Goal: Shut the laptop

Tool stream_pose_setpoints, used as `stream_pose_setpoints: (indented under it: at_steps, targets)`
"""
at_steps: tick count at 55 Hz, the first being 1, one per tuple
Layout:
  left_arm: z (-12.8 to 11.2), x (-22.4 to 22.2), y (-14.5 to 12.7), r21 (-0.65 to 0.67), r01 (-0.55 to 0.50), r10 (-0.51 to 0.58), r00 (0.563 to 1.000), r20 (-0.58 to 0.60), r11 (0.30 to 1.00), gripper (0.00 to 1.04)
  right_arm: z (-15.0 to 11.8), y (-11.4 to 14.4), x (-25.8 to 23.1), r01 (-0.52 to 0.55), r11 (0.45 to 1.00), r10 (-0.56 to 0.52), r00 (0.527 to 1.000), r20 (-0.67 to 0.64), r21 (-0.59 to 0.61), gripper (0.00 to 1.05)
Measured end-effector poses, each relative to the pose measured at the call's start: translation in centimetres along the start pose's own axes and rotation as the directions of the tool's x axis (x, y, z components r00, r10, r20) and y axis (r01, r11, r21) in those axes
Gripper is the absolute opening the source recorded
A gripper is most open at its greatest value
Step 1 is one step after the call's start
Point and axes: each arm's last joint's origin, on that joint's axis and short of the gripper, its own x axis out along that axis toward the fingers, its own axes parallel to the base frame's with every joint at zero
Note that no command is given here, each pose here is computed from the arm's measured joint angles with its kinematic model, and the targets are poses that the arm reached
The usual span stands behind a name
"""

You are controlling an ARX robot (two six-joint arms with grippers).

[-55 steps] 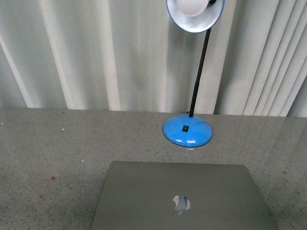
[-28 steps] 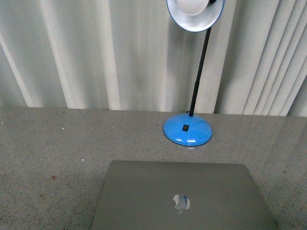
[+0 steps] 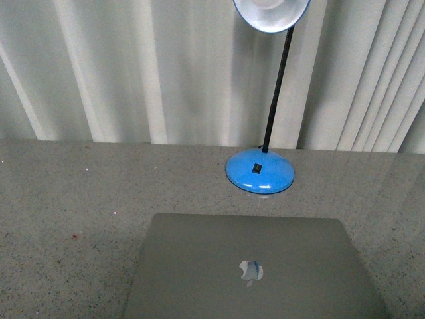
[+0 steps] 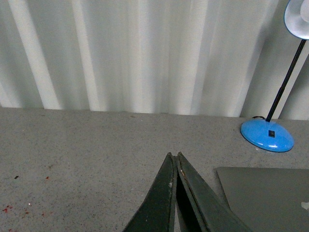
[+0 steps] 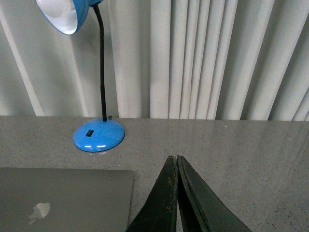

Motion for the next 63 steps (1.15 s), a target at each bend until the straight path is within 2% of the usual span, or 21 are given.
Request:
stream_pose_setpoints:
  at_steps: [5,11,16,23,31,33,35,63]
  targets:
    - [0.00,0.00,0.00,0.000,0.000,0.000,1.000,0.000,1.000,0.04,0.00,0.00,0.00,0.000,1.000,0.000,1.000,0.000,0.000,0.05]
    - [0.00,0.00,0.00,0.000,0.000,0.000,1.000,0.000,1.000,0.19,0.00,0.00,0.00,-0.001,1.000,0.001,1.000,0.000,0.000,0.24]
    - [0.00,-0.01,0.00,0.000,0.000,0.000,1.000,0.000,1.000,0.37,0.00,0.00,0.00,0.000,1.000,0.000,1.000,0.000,0.000,0.40]
    - [0.00,-0.01,0.00,0.000,0.000,0.000,1.000,0.000,1.000,0.69,0.00,0.00,0.00,0.000,1.000,0.000,1.000,0.000,0.000,0.74]
    - [0.00,-0.01,0.00,0.000,0.000,0.000,1.000,0.000,1.000,0.96,0.00,0.00,0.00,0.000,1.000,0.000,1.000,0.000,0.000,0.99]
    - [0.00,-0.01,0.00,0.002,0.000,0.000,1.000,0.000,1.000,1.00,0.00,0.00,0.00,0.000,1.000,0.000,1.000,0.000,0.000,0.99]
    - [0.00,-0.01,0.00,0.002,0.000,0.000,1.000,0.000,1.000,0.97,0.00,0.00,0.00,-0.001,1.000,0.001,1.000,0.000,0.000,0.97]
    - [0.00,-0.01,0.00,0.002,0.000,0.000,1.000,0.000,1.000,0.98,0.00,0.00,0.00,0.000,1.000,0.000,1.000,0.000,0.000,0.97]
